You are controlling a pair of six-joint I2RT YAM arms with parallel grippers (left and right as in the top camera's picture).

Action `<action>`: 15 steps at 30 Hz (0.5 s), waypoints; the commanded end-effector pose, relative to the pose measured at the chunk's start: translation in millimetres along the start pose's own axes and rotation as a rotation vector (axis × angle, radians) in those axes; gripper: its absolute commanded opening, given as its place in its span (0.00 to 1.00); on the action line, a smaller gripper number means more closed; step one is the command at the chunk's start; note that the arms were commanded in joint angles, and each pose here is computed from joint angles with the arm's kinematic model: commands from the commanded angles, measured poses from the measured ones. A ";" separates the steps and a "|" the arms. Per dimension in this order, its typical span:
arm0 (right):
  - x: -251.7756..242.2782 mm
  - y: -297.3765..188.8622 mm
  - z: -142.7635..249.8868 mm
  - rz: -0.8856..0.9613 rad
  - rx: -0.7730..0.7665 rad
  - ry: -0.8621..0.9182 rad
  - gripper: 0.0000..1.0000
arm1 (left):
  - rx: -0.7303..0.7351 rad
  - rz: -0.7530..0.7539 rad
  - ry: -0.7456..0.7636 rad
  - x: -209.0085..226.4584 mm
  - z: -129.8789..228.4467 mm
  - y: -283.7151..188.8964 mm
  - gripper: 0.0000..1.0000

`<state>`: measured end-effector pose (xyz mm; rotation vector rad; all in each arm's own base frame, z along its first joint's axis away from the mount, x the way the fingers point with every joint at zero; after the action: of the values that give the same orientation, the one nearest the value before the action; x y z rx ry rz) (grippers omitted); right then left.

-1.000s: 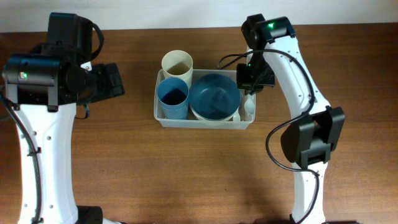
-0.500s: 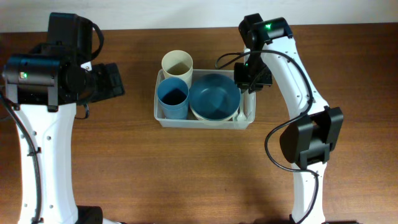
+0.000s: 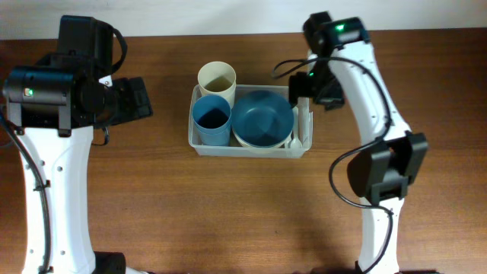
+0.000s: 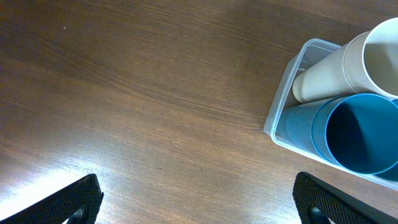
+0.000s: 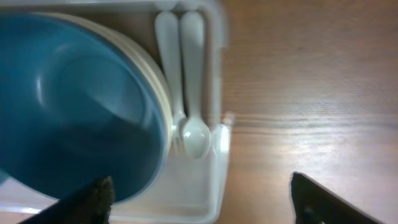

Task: Pack container
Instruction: 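Release the fork and withdraw the right gripper right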

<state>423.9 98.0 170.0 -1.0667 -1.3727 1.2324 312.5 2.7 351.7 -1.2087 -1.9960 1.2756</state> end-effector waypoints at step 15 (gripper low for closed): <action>11.4 -228.5 121.6 0.035 -0.565 -0.166 0.99 | 0.000 -0.018 -0.015 1.9 -1.7 3.3 1.00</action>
<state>338.6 59.4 378.6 -1.3988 -1.8097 0.9568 312.5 2.7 351.7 -1.2085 -1.9963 1.2752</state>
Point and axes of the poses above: each gripper's point midway between its finger pads, its own y axis out along the fingers, its own x axis along the line the jaws close on, z = x × y, the point moved 2 cm from there along -y, back along the fingers, and after that the axes turned 14 degrees about -y, right-handed, at the moved point
